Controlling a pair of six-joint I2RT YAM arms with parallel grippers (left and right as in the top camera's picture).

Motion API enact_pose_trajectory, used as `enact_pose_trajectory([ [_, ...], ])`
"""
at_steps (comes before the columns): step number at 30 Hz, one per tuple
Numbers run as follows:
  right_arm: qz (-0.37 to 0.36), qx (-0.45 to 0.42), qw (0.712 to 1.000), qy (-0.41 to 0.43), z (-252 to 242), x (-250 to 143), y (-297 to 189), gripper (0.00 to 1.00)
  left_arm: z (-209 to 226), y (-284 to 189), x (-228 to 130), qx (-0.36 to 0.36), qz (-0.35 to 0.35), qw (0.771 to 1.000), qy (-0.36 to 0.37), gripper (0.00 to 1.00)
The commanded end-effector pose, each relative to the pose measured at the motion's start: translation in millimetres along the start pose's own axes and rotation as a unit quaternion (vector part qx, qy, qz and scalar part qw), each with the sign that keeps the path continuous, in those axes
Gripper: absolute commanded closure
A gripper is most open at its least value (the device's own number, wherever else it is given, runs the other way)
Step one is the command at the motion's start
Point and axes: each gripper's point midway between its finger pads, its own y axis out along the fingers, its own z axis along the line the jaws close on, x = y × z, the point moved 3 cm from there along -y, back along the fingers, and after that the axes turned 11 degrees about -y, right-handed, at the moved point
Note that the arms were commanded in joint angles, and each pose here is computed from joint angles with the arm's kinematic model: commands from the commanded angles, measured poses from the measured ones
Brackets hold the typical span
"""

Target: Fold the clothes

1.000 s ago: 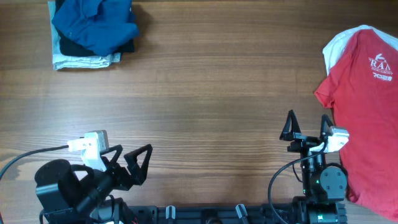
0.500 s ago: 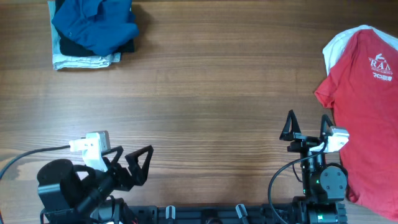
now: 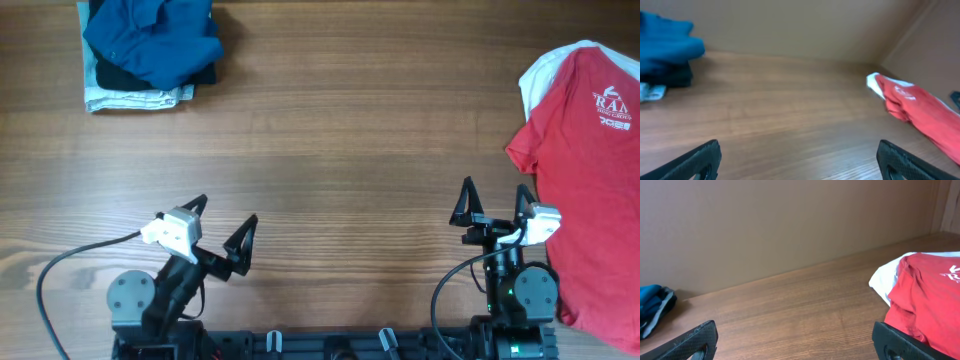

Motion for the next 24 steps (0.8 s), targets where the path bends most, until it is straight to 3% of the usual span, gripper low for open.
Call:
enact_pose_trajectory([
  [1,-0.007,0.003,1.0,0.002,1,2,-1,0.0,20,7,-14,0.029,-0.015,0.999,0.011,0.0],
  [10,-0.006,0.003,1.0,0.002,1,2,-1,0.0,39,9,-1,0.073,-0.093,0.992,0.032,0.0],
  [24,-0.007,0.003,1.0,0.002,1,2,-1,0.0,54,15,-14,0.091,-0.096,0.991,0.029,0.0],
])
